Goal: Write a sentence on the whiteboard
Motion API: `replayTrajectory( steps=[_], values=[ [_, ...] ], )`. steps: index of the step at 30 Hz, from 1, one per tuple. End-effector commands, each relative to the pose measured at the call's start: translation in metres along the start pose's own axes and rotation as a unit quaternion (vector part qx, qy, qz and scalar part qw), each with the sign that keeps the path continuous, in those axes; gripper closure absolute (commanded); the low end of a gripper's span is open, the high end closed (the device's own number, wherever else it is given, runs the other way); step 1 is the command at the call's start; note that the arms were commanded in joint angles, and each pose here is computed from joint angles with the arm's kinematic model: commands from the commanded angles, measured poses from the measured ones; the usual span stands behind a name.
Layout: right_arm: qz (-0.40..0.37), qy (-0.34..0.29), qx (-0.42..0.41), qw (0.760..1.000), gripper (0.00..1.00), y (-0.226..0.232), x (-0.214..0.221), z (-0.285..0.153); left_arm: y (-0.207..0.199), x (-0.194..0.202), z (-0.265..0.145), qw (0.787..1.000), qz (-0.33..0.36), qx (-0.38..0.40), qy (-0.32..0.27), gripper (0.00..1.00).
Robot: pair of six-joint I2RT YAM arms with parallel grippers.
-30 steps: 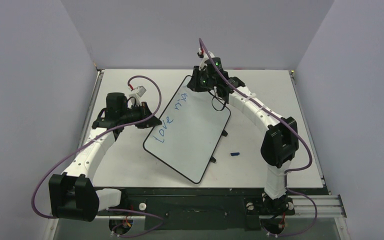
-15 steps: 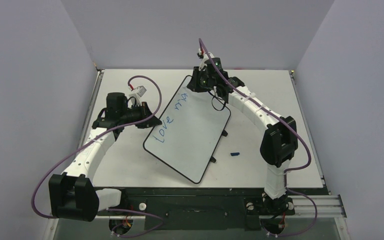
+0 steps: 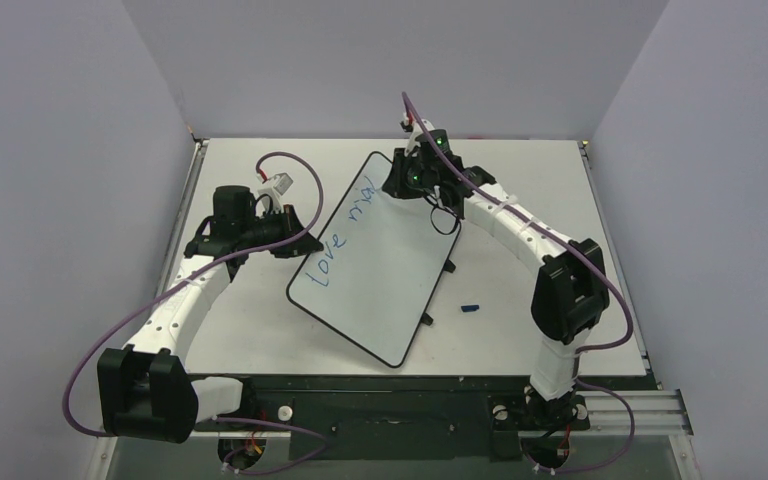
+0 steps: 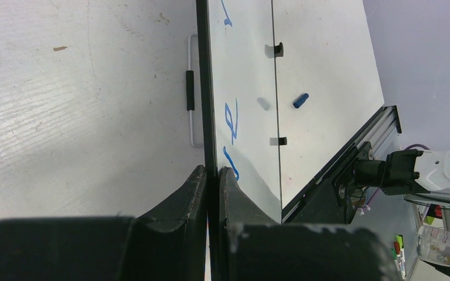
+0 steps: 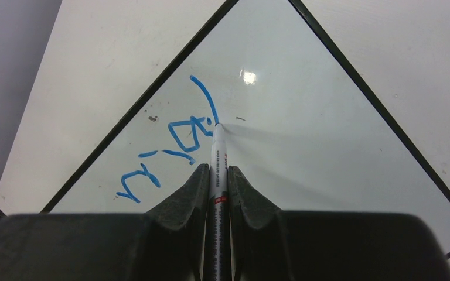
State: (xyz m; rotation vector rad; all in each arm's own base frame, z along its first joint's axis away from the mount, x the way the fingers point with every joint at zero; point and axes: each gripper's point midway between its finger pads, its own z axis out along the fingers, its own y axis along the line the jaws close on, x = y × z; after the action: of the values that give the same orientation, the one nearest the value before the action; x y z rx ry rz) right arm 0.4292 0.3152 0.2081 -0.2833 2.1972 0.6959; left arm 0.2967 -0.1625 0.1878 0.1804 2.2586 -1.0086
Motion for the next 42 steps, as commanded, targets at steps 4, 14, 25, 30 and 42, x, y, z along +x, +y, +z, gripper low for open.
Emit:
replayTrajectory(
  steps=[4,14,25,30,42],
  values=[
    [-0.011,-0.01,0.005,1.0,1.0,0.002,-0.003,-0.021,-0.022,-0.022,-0.006,0.996,0.078,0.028,-0.033,1.0],
    [-0.011,-0.056,0.001,0.998,1.0,0.013,-0.042,-0.038,-0.021,-0.022,-0.006,0.996,0.078,0.028,-0.032,1.0],
    [0.006,-0.076,-0.008,0.997,1.0,0.014,-0.07,-0.024,-0.022,-0.021,-0.006,0.996,0.08,0.029,-0.031,1.0],
    [0.014,-0.075,-0.006,0.997,1.0,0.01,-0.072,-0.014,-0.021,-0.022,-0.005,0.996,0.079,0.027,-0.031,1.0],
    [0.02,-0.056,-0.004,0.998,1.0,0.005,-0.06,0.002,-0.02,-0.021,-0.005,0.996,0.079,0.026,-0.029,1.0]
  ],
)
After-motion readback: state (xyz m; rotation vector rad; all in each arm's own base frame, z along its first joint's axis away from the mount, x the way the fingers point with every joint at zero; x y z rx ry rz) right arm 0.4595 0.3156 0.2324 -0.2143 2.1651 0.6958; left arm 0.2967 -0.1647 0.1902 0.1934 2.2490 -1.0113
